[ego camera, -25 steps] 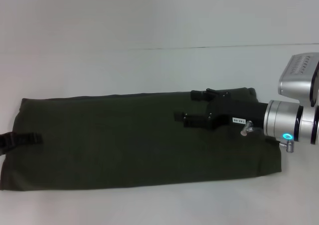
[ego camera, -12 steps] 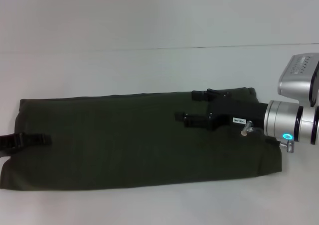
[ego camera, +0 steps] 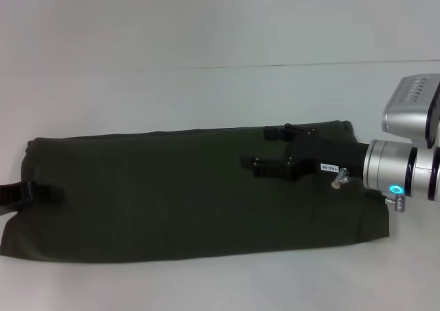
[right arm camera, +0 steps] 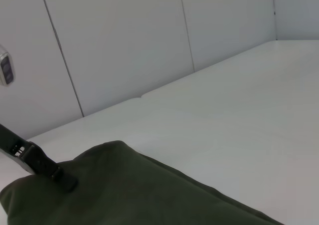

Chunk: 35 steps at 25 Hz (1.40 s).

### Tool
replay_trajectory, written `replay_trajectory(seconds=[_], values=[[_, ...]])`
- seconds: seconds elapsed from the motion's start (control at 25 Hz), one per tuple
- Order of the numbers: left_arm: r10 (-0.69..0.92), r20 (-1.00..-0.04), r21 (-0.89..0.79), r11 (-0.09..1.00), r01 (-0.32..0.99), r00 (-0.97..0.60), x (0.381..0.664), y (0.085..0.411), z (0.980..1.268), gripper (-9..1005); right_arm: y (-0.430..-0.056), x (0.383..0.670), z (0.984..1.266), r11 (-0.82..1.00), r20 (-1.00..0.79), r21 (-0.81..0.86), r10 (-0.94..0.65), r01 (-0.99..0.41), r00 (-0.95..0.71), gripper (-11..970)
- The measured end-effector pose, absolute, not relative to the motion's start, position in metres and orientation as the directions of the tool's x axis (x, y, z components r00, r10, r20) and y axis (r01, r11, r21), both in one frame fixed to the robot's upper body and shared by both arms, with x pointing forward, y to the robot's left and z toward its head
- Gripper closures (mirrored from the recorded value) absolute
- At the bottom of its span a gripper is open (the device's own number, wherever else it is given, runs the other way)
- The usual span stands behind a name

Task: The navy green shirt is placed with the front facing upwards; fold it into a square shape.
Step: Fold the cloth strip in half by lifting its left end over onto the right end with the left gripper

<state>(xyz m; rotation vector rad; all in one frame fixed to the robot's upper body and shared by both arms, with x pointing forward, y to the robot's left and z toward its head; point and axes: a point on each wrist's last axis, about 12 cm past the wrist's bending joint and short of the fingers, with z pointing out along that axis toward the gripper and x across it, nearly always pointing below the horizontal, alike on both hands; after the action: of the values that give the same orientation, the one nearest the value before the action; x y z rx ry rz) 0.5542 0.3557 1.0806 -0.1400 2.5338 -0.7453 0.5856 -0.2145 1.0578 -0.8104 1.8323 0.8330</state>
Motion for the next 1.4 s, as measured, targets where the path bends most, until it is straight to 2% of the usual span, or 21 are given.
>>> replay_trajectory(seconds=[0.32,0.64,1.0,1.4], values=[[-0.224,-0.435,-0.532,0.845,0.049,-0.872,0.556,0.355,1.083,790,-0.212,0.587,1.059,0.546,-0.923,0.196,-0.178,-0.815,-0.341,44],[-0.198,-0.443,-0.535,0.841,0.08,-0.875,0.557,0.355,1.092,915,-0.203,0.588,1.06,0.519,-0.923,0.192,-0.193,-0.833,-0.333,43],[-0.172,-0.482,-0.517,0.848,0.12,-0.859,0.557,0.363,1.114,916,-0.172,0.585,1.05,0.474,-0.911,0.185,-0.246,-0.861,-0.331,44],[-0.157,-0.508,-0.471,0.874,0.12,-0.847,0.557,0.377,1.12,917,-0.153,0.587,1.05,0.453,-0.91,0.171,-0.268,-0.875,-0.317,44]])
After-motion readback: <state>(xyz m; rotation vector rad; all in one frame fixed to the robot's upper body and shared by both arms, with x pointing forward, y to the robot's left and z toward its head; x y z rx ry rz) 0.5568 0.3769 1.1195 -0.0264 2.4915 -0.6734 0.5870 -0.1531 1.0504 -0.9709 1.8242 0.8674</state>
